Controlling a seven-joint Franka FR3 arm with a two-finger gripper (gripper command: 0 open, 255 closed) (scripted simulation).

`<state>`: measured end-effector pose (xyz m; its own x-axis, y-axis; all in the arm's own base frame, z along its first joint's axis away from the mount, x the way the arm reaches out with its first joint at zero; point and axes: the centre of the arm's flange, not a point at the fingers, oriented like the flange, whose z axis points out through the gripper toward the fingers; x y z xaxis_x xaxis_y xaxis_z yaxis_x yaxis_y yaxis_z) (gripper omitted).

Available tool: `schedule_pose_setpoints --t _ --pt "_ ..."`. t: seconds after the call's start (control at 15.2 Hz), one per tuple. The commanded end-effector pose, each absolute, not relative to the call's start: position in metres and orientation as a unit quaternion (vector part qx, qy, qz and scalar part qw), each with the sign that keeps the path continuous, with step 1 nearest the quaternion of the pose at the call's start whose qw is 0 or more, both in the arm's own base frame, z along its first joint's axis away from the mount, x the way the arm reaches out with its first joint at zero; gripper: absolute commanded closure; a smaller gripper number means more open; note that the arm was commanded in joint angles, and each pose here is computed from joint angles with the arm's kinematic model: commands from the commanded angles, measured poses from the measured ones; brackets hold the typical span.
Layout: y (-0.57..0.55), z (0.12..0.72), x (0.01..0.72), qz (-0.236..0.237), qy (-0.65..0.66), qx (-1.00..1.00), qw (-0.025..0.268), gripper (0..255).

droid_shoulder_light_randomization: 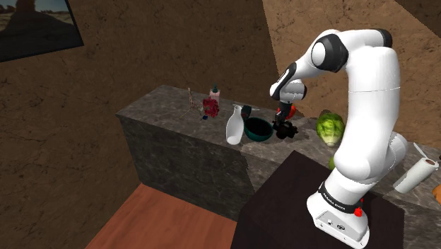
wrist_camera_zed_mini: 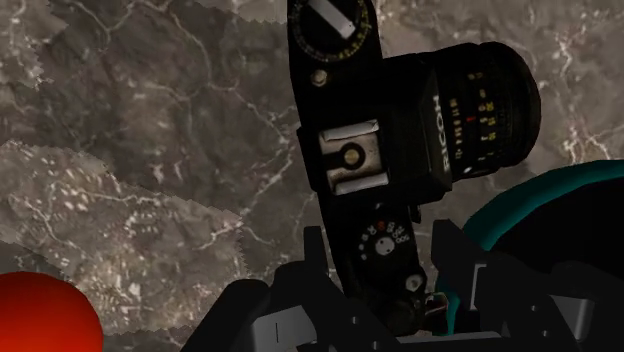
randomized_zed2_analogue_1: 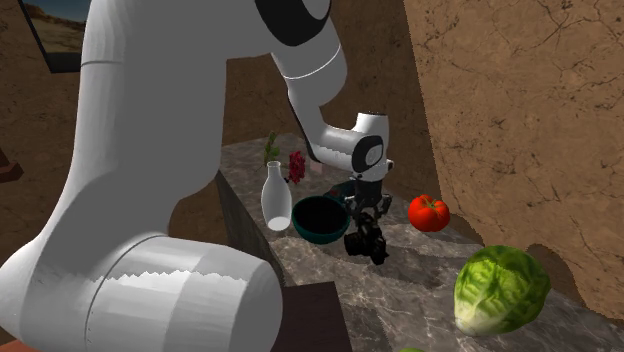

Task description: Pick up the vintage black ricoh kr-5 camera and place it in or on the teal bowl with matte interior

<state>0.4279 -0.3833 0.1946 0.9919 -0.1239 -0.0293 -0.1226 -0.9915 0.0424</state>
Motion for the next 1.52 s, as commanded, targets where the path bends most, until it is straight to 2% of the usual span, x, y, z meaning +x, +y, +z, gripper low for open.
schedule_pose_setpoints --t 0.0,1.45 --pt "-0.383 0.206 0.427 -0.016 -0.062 0.998 0.02 255" --pt "-0.383 0.319 0.427 -0.016 -0.062 0.998 0.02 255"
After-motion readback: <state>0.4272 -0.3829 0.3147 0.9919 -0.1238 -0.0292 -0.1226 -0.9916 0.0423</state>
